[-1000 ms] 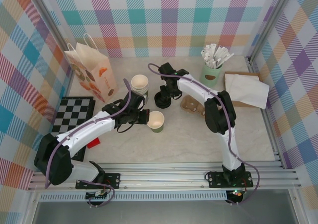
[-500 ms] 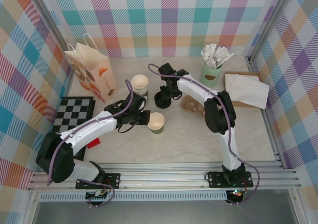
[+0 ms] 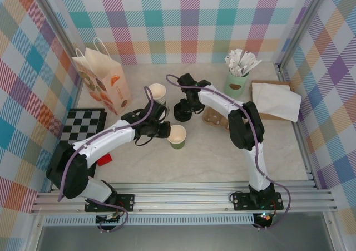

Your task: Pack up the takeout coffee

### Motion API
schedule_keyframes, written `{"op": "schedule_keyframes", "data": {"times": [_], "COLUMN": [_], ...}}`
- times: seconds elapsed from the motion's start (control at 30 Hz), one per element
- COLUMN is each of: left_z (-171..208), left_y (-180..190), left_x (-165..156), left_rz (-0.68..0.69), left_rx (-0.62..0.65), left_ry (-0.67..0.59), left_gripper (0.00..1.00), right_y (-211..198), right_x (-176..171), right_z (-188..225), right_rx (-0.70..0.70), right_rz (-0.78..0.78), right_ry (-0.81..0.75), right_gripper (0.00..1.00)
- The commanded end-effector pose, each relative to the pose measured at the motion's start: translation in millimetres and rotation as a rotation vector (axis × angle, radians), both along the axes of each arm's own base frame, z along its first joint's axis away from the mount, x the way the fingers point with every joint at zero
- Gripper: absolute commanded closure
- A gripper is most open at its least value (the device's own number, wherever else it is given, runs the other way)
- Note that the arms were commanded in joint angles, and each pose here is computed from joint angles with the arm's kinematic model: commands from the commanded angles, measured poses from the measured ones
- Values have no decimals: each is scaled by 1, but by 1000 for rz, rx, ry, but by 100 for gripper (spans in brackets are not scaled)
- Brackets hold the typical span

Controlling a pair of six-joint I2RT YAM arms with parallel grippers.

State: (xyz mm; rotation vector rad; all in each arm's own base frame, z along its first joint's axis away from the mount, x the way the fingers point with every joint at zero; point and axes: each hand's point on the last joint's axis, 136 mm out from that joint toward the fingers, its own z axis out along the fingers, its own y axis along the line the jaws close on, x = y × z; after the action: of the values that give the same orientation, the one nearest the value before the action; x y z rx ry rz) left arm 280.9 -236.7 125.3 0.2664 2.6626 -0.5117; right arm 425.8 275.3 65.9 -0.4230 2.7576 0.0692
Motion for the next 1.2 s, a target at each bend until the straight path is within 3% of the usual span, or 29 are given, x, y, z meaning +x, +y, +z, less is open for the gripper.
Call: {"op": "schedule_keyframes", "data": {"times": [0.0, 0.2, 0.73, 1.0, 1.17], "left_z": [12, 11, 36, 41, 39], "left_y": [-6, -5, -2, 5, 7], "left_x": [-2, -3, -2, -2, -2], "left_rz": [-33, -37, -33, -14, -4], "left_rx": [-10, 3, -6, 2, 4], "left_ry": [-4, 3, -45, -70, -73], "left_gripper": [90, 82, 66, 59, 57], "right_y": [1, -1, -3, -2, -2], "right_x": [-1, -1, -2, -1, -2], "right_z": [20, 23, 33, 23, 17], "right_rx": [2, -3, -7, -15, -24], "right_rz": [12, 11, 23, 17, 17], "right_ry": [-46, -54, -76, -57, -45], "right_gripper": [75, 71, 81, 69, 70]}}
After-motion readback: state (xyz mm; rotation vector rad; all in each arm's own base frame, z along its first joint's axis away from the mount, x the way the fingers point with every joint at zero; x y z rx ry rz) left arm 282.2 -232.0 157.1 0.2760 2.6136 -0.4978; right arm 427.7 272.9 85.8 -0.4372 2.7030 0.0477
